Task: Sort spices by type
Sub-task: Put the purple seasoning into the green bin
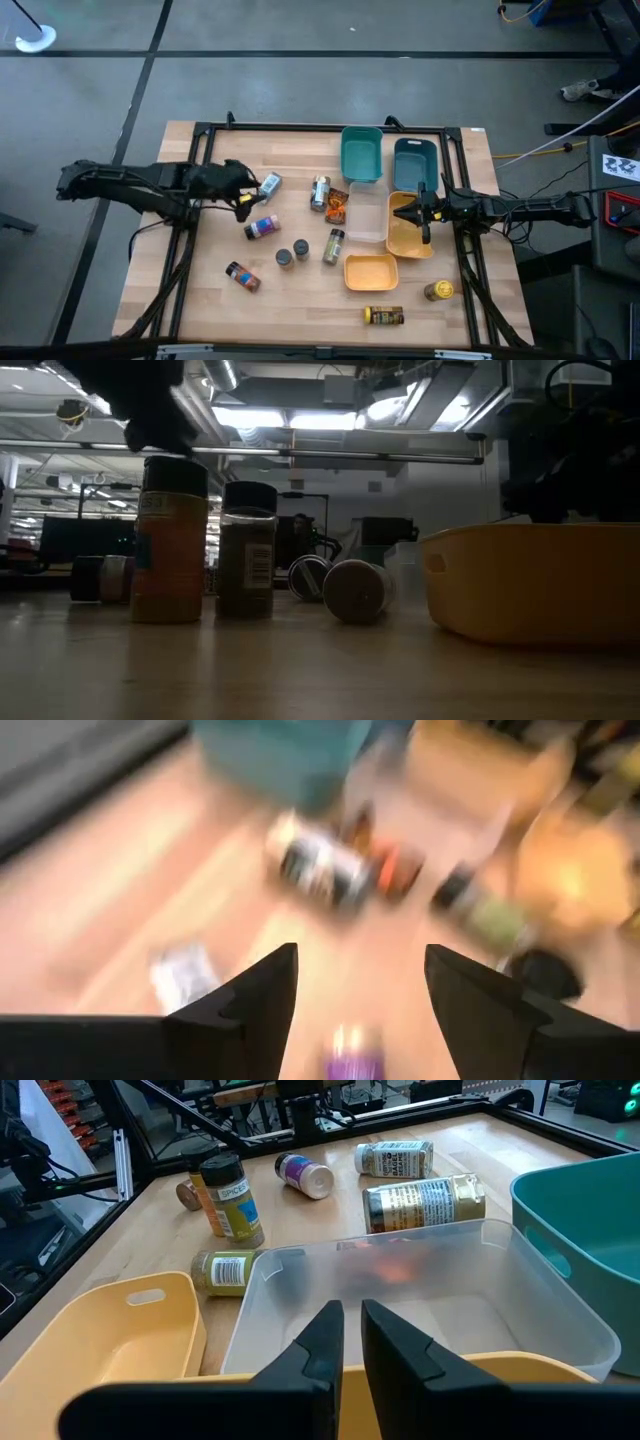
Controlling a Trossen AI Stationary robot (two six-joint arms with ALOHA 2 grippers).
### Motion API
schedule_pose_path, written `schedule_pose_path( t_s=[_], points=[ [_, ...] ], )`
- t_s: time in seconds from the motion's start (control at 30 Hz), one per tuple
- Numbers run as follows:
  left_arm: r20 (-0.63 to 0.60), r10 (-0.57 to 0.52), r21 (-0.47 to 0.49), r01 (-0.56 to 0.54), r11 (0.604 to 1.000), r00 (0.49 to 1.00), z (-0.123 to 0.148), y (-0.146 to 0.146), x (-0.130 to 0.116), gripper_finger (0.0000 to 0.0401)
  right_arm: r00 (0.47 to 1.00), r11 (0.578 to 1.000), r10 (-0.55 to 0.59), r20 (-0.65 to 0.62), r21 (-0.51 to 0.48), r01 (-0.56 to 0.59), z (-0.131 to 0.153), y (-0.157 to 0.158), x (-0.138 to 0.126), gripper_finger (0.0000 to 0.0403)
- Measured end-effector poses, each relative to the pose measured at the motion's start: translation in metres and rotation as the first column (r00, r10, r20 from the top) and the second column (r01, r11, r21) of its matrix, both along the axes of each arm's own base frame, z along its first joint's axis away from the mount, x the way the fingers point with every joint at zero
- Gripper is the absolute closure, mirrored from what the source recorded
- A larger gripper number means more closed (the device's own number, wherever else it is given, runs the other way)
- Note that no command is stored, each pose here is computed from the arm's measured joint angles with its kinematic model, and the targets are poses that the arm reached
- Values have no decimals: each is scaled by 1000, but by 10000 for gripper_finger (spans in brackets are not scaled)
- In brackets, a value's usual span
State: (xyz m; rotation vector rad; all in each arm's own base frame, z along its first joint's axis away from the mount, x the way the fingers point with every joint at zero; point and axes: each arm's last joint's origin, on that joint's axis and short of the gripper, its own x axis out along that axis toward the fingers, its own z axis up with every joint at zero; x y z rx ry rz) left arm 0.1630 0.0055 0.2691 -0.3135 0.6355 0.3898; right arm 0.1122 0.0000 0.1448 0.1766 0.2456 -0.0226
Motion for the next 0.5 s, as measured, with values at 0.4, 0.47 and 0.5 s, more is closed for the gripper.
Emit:
schedule_pose_path(
  t_s=[0.4,0.47,0.5],
  points=[
    [-359,-69,-215,-10,977,931,-34,-16,16,191,1000,1000,0,0,1,0,0,0,0,361],
    [-385,-78,-211,-5,978,920,-38,-17,20,191,1000,1000,0,0,1,0,0,0,0,361],
    [-398,-82,-208,-3,978,913,-41,-18,22,191,1000,1000,0,0,1,0,0,0,0,361]
  ],
)
